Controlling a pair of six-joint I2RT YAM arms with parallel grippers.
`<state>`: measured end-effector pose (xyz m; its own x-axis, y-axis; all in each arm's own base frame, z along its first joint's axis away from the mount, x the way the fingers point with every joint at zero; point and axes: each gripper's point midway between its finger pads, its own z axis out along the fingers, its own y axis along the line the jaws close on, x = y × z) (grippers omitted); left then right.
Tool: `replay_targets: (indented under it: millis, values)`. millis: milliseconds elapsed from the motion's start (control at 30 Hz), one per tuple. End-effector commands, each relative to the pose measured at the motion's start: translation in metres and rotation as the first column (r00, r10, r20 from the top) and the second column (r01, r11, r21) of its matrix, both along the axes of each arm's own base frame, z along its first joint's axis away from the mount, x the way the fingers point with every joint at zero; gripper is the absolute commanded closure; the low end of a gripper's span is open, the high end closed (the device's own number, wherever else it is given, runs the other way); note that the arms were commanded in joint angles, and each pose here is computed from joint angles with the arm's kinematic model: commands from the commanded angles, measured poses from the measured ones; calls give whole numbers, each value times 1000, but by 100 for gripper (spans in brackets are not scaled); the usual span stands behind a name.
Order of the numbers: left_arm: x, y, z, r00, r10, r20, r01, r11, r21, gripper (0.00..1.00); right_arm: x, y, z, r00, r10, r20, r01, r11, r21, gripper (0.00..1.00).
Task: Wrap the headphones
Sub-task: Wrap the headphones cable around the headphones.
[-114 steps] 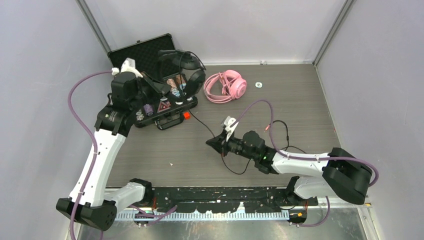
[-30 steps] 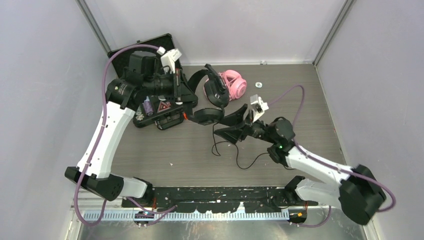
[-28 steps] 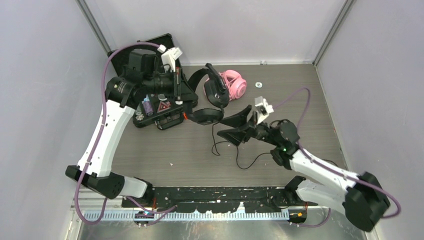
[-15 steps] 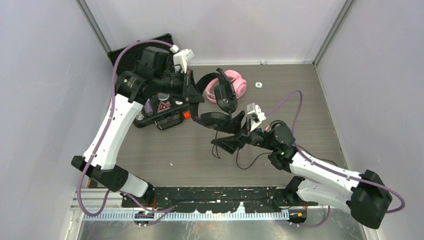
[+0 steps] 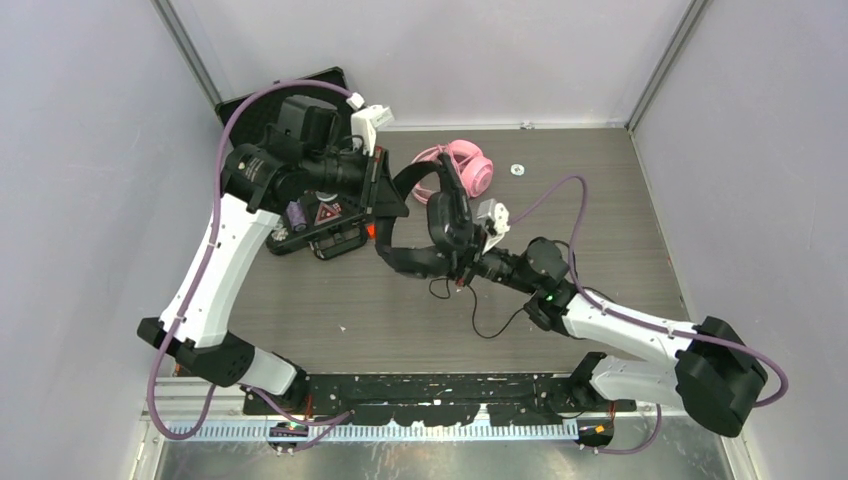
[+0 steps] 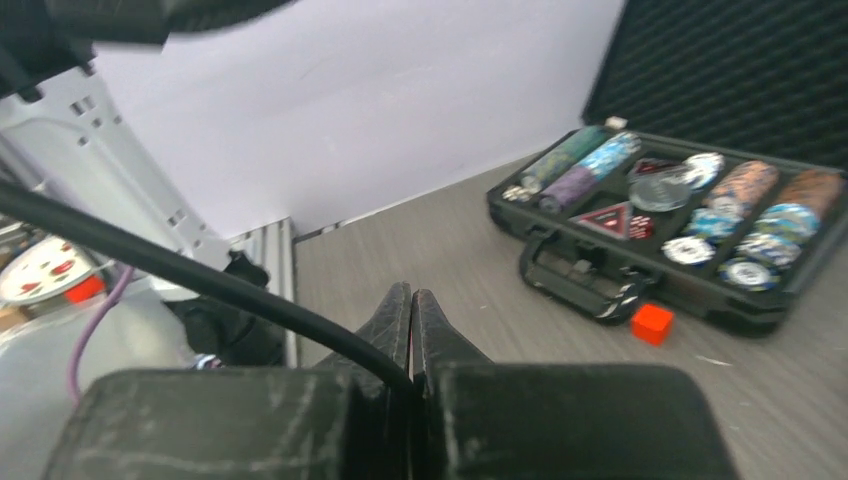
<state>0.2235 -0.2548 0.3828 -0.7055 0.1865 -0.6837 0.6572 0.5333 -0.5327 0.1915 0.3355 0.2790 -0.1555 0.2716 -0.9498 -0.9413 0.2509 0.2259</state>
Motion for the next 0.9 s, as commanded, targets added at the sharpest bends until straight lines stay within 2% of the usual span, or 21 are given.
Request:
replay_targets:
  millis: [0, 200, 333, 400, 467, 600, 667, 733, 867]
  values:
    - [-47, 4, -2, 983, -184, -6, 184, 983, -5, 100, 17, -22, 42, 991, -80, 103, 71, 994, 81, 99]
    - [-98, -14, -32, 909, -416, -40, 417, 899, 131, 100, 29, -32, 62, 993, -50, 104, 40, 995, 94, 99]
    - [-112, -13, -51, 869, -492, -61, 493, 846, 204, 100, 29, -41, 70, 996, -12, 83, 3, 994, 107, 100]
    - [-108, -7, -64, 867, -495, -64, 493, 830, 259, 100, 25, -46, 72, 998, 13, 61, -19, 994, 107, 100]
    - [-94, 4, -79, 888, -458, -47, 442, 819, 365, 100, 17, -51, 73, 999, 39, 39, -42, 994, 99, 99]
    - [-55, 37, -104, 911, -411, 32, 309, 732, 607, 100, 1, -59, 60, 996, 64, -59, -62, 997, 37, 99]
    - [-46, 47, -112, 873, -483, 64, 321, 670, 669, 100, -10, -62, 53, 990, 88, -114, -87, 996, 10, 100]
    - [-44, 43, -114, 799, -591, 114, 373, 635, 677, 100, -21, -65, 48, 979, 115, -169, -116, 993, 0, 100]
    - [-44, 18, -105, 714, -662, 226, 431, 670, 604, 100, -39, -66, 48, 954, 185, -236, -186, 982, 18, 94]
